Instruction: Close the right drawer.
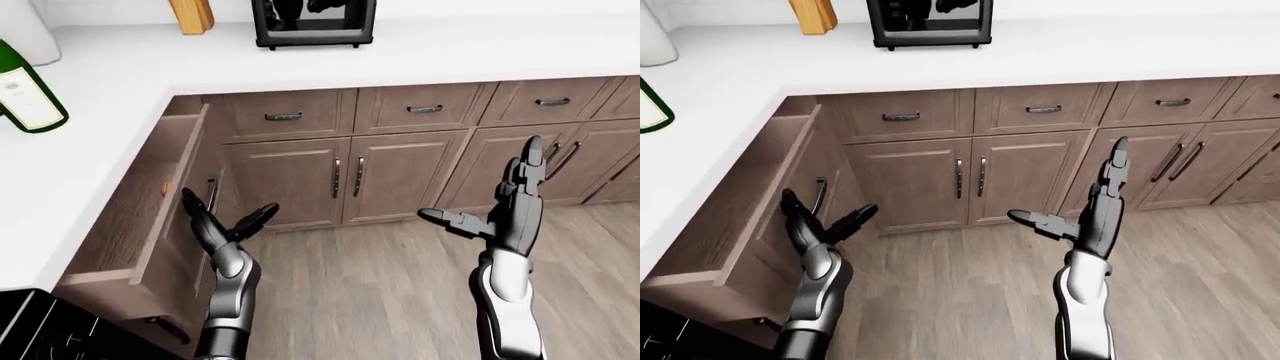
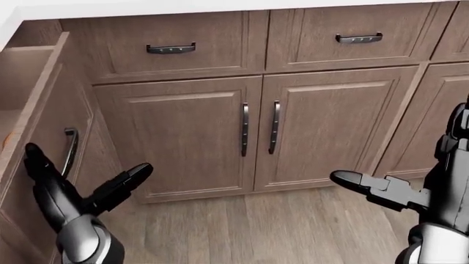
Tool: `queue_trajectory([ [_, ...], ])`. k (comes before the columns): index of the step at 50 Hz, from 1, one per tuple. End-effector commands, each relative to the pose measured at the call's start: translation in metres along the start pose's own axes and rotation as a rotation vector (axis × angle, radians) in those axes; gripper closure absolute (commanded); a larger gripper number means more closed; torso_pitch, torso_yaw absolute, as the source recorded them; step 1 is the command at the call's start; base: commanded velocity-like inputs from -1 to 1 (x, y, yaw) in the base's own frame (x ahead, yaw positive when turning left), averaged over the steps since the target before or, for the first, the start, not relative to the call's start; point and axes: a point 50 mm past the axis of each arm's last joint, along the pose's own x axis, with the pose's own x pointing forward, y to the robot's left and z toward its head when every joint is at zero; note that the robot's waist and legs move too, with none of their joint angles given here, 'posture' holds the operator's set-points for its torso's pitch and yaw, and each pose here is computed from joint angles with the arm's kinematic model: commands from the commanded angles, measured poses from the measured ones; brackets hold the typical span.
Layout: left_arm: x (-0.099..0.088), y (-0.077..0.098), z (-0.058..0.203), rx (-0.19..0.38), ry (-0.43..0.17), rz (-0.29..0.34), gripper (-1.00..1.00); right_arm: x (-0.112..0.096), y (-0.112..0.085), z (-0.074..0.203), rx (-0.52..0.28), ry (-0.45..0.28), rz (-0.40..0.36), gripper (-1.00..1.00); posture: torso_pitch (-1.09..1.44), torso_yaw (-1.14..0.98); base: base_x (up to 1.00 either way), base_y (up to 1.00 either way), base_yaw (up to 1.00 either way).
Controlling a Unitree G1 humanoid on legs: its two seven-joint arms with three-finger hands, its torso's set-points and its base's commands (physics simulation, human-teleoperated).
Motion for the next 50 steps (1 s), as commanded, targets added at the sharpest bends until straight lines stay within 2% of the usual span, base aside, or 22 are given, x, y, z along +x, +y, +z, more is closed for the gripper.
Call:
queue_trajectory([
  [1, 0.010, 0.004, 0.019, -0.051, -0.066, 0.044, -1.00, 0.004, 0.000, 0.017, 0.018, -0.089, -0.005, -1.00, 0.00, 0.00, 0.00, 0.00, 0.00],
  [50, 0.048, 0.049, 0.027, -0.113, -0.051, 0.236, -1.00, 0.004, 0.001, 0.015, 0.015, -0.085, 0.000, -1.00, 0.00, 0.00, 0.00, 0.00, 0.00],
])
